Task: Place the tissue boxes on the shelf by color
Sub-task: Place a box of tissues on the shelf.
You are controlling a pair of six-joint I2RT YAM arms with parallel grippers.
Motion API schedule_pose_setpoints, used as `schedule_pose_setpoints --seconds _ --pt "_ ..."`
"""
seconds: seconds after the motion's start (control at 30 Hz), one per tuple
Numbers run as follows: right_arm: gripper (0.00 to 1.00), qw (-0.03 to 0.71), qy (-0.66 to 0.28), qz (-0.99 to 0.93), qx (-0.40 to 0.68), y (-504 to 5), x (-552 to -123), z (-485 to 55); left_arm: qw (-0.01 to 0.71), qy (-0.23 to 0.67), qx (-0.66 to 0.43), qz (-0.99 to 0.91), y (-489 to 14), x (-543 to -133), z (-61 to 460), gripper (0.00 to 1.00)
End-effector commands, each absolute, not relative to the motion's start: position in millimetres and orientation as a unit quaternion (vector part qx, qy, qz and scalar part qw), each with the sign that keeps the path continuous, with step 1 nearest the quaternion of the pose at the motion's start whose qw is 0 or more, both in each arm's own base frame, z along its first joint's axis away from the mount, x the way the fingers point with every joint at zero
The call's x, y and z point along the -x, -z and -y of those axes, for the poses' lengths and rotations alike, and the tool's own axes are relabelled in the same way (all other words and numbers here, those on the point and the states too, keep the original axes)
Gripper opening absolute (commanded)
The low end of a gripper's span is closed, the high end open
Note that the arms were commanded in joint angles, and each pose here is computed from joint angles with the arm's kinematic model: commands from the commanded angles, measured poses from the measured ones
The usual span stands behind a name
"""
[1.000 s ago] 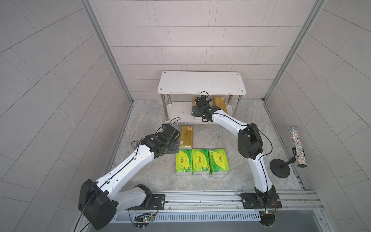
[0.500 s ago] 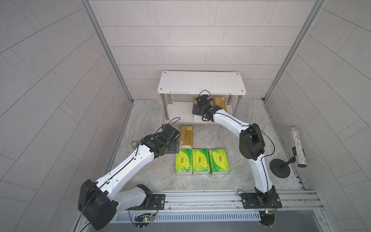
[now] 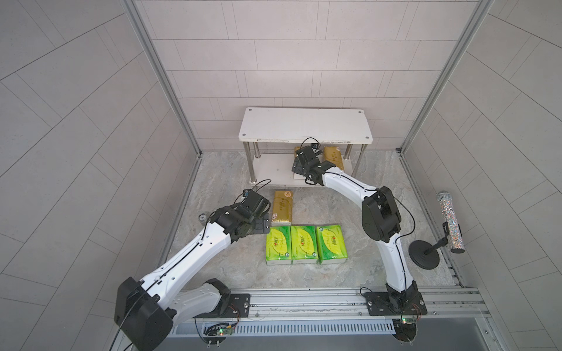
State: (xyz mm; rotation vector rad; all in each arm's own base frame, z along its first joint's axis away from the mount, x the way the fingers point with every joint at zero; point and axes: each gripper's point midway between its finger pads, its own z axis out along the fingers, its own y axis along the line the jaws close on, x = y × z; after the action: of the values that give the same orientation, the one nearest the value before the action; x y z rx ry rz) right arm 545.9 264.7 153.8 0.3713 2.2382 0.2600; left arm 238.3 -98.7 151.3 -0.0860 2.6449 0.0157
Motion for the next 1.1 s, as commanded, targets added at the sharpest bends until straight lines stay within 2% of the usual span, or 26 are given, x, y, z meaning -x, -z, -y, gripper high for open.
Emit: schedule_pose_setpoints --seconds 0.0,0.3,0.73,0.97,1.07 --pt "0.88 0.42 -0.096 -0.888 -0.162 -157 -545 -259 0.242 -0.02 0.036 -0.969 -150 -234 90 1.0" --pt "0.99 0.442 -0.123 -0.875 -0.154 -177 -543 -261 0.245 -0.019 0.038 -0.968 -150 -235 90 1.0" --pt "1.0 0.447 -0.148 -0.87 -0.149 -190 -526 -257 0.235 -0.007 0.03 -0.972 -147 -238 100 1.0" --pt "0.86 0.428 -0.177 -0.87 -0.168 -179 -523 -264 0.237 -0.004 0.03 -0.971 -147 -235 98 1.0" --pt "0.85 0.426 -0.178 -0.871 -0.171 -176 -524 -265 0.242 -0.005 0.033 -0.97 -149 -233 95 1.0"
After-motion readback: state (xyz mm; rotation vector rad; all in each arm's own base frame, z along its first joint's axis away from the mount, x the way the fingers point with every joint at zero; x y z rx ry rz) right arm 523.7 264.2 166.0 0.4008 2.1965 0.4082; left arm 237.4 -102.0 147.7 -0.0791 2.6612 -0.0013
